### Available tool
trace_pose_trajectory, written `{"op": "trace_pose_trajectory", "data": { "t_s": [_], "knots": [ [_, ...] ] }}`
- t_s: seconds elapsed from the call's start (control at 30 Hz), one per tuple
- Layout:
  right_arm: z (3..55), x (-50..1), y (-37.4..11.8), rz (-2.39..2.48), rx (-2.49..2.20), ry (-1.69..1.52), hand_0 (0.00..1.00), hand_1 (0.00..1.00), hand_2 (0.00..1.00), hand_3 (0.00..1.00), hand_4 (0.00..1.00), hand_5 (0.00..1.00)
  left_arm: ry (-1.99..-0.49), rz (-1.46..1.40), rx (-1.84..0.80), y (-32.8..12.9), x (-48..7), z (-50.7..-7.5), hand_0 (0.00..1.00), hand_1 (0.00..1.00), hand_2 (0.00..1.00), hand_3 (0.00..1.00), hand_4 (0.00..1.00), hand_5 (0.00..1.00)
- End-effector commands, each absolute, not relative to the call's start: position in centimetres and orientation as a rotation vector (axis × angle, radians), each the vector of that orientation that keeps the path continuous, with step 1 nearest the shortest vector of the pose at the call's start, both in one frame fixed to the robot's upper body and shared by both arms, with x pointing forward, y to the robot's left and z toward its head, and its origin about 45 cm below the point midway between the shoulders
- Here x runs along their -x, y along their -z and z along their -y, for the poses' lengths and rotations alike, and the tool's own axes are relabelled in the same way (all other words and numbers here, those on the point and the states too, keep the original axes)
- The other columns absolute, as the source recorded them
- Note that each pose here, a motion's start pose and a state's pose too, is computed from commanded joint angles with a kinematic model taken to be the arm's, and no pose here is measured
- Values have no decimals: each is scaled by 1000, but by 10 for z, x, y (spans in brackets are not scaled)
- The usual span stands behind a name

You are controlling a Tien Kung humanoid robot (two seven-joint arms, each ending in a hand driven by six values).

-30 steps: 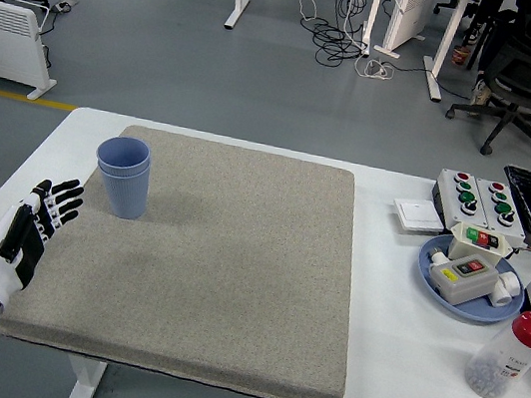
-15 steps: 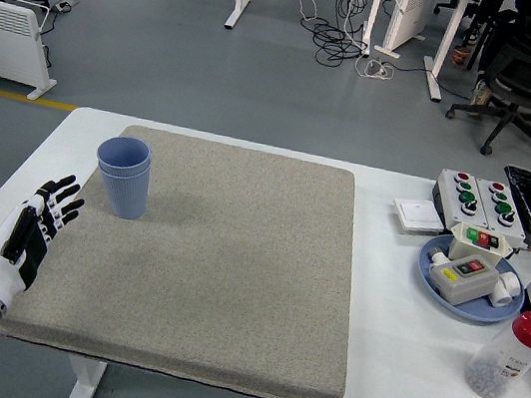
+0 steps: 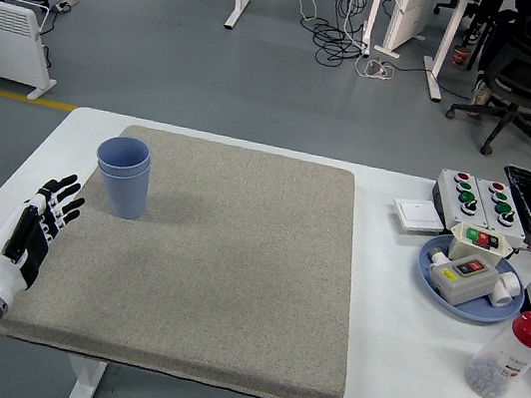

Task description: Push cup pick cup insert cup

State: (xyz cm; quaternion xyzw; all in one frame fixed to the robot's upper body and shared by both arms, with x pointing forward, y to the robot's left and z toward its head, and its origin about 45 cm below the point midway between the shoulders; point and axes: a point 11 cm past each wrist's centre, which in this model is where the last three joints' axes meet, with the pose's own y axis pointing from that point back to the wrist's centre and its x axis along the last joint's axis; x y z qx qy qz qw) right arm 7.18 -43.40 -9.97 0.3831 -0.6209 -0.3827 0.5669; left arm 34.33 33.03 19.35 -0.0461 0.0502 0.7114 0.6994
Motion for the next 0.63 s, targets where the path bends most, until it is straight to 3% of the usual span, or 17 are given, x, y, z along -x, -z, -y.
{"op": "trace_pose_trajectory", "data": {
  "t_s": [0.63],
  "knots": [
    [434, -73, 99, 1459, -902, 897, 705, 645, 644, 572, 72, 453, -1604, -129, 134, -193, -344, -332, 907, 888, 934, 888, 577, 998]
  ]
}}
